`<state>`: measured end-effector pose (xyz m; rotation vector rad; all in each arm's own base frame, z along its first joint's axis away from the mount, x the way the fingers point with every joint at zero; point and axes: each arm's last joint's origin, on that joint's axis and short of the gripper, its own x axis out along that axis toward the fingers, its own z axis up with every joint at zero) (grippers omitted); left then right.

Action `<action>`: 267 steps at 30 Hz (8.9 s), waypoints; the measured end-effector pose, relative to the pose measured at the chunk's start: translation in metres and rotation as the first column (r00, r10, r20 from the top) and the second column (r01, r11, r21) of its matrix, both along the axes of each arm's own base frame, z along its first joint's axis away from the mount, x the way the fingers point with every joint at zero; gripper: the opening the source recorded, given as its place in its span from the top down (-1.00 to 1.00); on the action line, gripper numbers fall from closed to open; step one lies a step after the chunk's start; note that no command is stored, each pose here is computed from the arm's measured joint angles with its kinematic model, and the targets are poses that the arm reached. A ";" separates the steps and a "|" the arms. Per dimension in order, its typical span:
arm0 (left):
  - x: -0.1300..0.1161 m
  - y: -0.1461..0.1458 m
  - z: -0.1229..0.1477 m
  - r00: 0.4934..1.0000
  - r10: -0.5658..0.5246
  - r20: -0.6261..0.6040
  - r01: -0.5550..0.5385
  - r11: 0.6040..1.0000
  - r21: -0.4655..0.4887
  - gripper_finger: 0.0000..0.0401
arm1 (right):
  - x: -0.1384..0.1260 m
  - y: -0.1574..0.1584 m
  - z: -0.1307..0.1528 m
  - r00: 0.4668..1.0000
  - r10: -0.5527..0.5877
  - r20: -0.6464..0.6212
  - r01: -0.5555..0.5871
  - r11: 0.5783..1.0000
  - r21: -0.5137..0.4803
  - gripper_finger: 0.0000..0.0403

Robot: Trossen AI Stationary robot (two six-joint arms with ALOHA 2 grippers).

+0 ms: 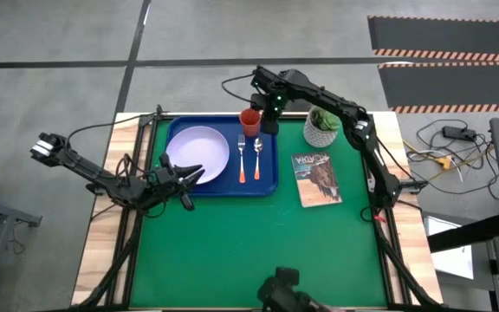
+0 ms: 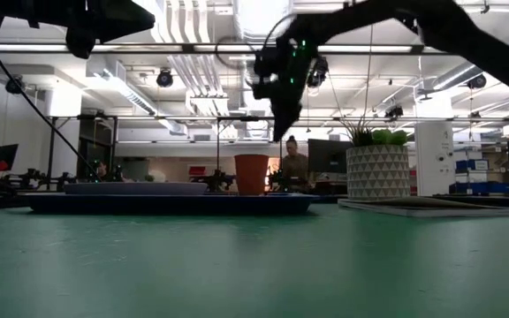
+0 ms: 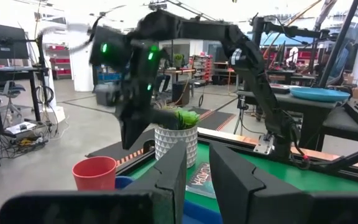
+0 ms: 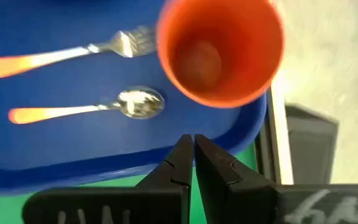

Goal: Pick and place plate/cup/fork/spoon on tray
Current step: Put the orange cup on the blue serving tray to top right of the white plate, then return to Home Position

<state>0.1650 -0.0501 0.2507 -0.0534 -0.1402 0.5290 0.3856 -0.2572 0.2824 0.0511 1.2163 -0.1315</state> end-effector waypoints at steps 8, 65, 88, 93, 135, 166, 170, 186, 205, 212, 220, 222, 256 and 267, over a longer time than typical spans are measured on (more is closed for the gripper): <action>0.000 0.000 0.000 1.000 0.000 -0.002 0.000 1.000 0.001 0.72 | -0.014 -0.029 -0.047 0.996 -0.081 -0.048 0.083 0.996 0.036 0.96; 0.000 0.000 0.000 1.000 0.002 -0.002 -0.002 1.000 0.002 0.72 | 0.016 -0.032 -0.095 0.964 -0.136 0.228 0.154 0.986 -0.064 0.96; 0.000 0.000 0.000 1.000 0.003 -0.003 -0.003 1.000 0.002 0.72 | 0.037 -0.028 -0.092 0.922 -0.118 0.370 0.168 0.980 -0.107 0.96; 0.000 0.000 -0.001 1.000 0.003 -0.004 -0.003 1.000 0.002 0.72 | 0.033 -0.021 -0.093 0.940 -0.145 0.309 0.172 0.983 -0.064 0.96; 0.007 -0.005 -0.014 0.992 -0.074 -0.104 0.078 0.996 0.037 0.72 | -0.063 0.200 -0.101 0.654 0.245 0.715 -0.119 0.968 -0.222 0.96; -0.062 0.014 -0.043 0.808 -0.559 -0.184 0.503 0.818 -0.277 0.72 | -0.144 0.213 -0.105 0.563 0.224 0.795 -0.031 0.968 -0.251 0.96; -0.064 0.019 -0.042 0.856 -0.505 -0.108 0.469 0.848 -0.248 0.72 | -0.147 0.213 -0.106 0.557 0.229 0.798 -0.029 0.966 -0.257 0.96; -0.059 0.037 -0.043 0.912 -0.409 -0.038 0.395 0.897 -0.198 0.72 | -0.190 0.209 -0.100 0.449 0.211 0.868 0.075 0.959 -0.272 0.96; -0.073 0.045 -0.052 0.903 -0.412 -0.120 0.383 0.900 -0.207 0.72 | -0.215 0.215 -0.103 0.396 0.256 0.882 0.090 0.945 -0.315 0.96; -0.082 0.047 -0.056 0.906 -0.403 -0.129 0.373 0.904 -0.209 0.72 | -0.221 0.216 -0.104 0.387 0.265 0.883 0.096 0.941 -0.325 0.96; -0.077 0.046 -0.069 0.903 -0.406 -0.142 0.371 0.902 -0.220 0.72 | -0.223 0.217 -0.106 0.393 0.287 0.873 0.094 0.932 -0.349 0.96; -0.075 0.046 -0.076 0.905 -0.407 -0.126 0.373 0.899 -0.227 0.72 | -0.224 0.217 -0.109 0.402 0.291 0.868 0.091 0.931 -0.354 0.96; -0.068 0.043 -0.081 0.894 -0.445 -0.057 0.428 0.883 -0.191 0.72 | -0.254 0.224 -0.109 0.362 0.304 0.881 0.164 0.910 -0.381 0.96; -0.068 0.043 -0.081 0.894 -0.445 -0.063 0.427 0.885 -0.187 0.72 | -0.278 0.230 -0.098 0.274 0.303 0.913 0.197 0.911 -0.361 0.96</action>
